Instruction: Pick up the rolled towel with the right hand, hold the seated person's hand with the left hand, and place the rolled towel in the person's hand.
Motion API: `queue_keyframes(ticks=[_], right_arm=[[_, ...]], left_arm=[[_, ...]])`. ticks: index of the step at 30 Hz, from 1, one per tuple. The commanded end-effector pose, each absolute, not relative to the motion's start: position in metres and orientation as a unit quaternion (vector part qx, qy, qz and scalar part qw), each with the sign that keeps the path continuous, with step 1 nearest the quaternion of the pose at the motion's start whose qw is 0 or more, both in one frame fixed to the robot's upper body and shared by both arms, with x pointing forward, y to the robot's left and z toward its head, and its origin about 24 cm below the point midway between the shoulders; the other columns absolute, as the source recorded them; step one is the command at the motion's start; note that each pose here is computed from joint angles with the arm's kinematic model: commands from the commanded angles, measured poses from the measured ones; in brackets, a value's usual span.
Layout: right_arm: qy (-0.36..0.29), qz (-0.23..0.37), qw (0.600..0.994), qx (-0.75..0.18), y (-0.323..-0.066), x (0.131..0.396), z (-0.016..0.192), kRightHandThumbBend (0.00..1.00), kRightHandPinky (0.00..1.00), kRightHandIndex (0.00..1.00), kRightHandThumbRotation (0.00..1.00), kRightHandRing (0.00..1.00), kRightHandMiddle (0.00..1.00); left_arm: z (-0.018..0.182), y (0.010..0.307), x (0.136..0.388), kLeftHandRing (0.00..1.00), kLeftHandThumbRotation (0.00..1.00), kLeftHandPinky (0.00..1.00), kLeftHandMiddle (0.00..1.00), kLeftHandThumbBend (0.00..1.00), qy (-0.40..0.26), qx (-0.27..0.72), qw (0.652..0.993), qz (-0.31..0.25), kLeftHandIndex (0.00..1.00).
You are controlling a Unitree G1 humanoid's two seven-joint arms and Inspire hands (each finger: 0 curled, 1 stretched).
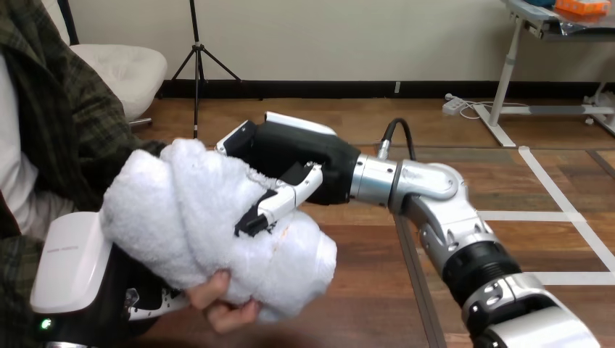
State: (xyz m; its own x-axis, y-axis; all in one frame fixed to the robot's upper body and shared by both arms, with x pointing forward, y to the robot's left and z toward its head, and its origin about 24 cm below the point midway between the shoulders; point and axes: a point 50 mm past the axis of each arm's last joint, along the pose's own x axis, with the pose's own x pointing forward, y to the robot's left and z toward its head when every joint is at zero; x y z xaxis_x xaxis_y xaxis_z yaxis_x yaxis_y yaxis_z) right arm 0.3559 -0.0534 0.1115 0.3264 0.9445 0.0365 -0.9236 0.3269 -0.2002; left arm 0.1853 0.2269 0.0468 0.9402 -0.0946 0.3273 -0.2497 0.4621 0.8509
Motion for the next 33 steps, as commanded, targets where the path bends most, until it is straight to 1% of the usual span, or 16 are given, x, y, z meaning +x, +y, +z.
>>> queue_keyframes(ticks=[1,8,16,26,33], right_arm=[[-0.126,0.529,0.835,-0.082,-0.068,0.375,0.154,0.72,0.06,0.23,0.0,0.1,0.16],[-0.137,0.513,0.842,-0.1,-0.07,0.378,0.162,0.71,0.06,0.22,0.0,0.1,0.16],[-0.129,0.5,0.849,-0.107,-0.071,0.382,0.162,0.68,0.06,0.22,0.0,0.09,0.16],[-0.102,0.48,0.862,-0.125,-0.068,0.387,0.153,0.66,0.06,0.22,0.0,0.09,0.16],[-0.085,0.467,0.868,-0.146,-0.065,0.387,0.144,0.67,0.07,0.23,0.0,0.1,0.17]], left_arm=[[0.055,0.21,0.19,0.34,0.0,0.31,0.39,0.97,-0.215,0.491,0.844,0.028,0.41],[0.055,0.21,0.189,0.34,0.0,0.31,0.39,0.97,-0.218,0.49,0.844,0.028,0.41],[0.055,0.211,0.188,0.34,0.0,0.3,0.38,0.97,-0.22,0.489,0.843,0.027,0.41],[0.056,0.212,0.187,0.34,0.0,0.31,0.39,0.96,-0.218,0.488,0.845,0.025,0.41],[0.056,0.213,0.185,0.34,0.0,0.31,0.39,0.97,-0.219,0.488,0.845,0.023,0.41]])
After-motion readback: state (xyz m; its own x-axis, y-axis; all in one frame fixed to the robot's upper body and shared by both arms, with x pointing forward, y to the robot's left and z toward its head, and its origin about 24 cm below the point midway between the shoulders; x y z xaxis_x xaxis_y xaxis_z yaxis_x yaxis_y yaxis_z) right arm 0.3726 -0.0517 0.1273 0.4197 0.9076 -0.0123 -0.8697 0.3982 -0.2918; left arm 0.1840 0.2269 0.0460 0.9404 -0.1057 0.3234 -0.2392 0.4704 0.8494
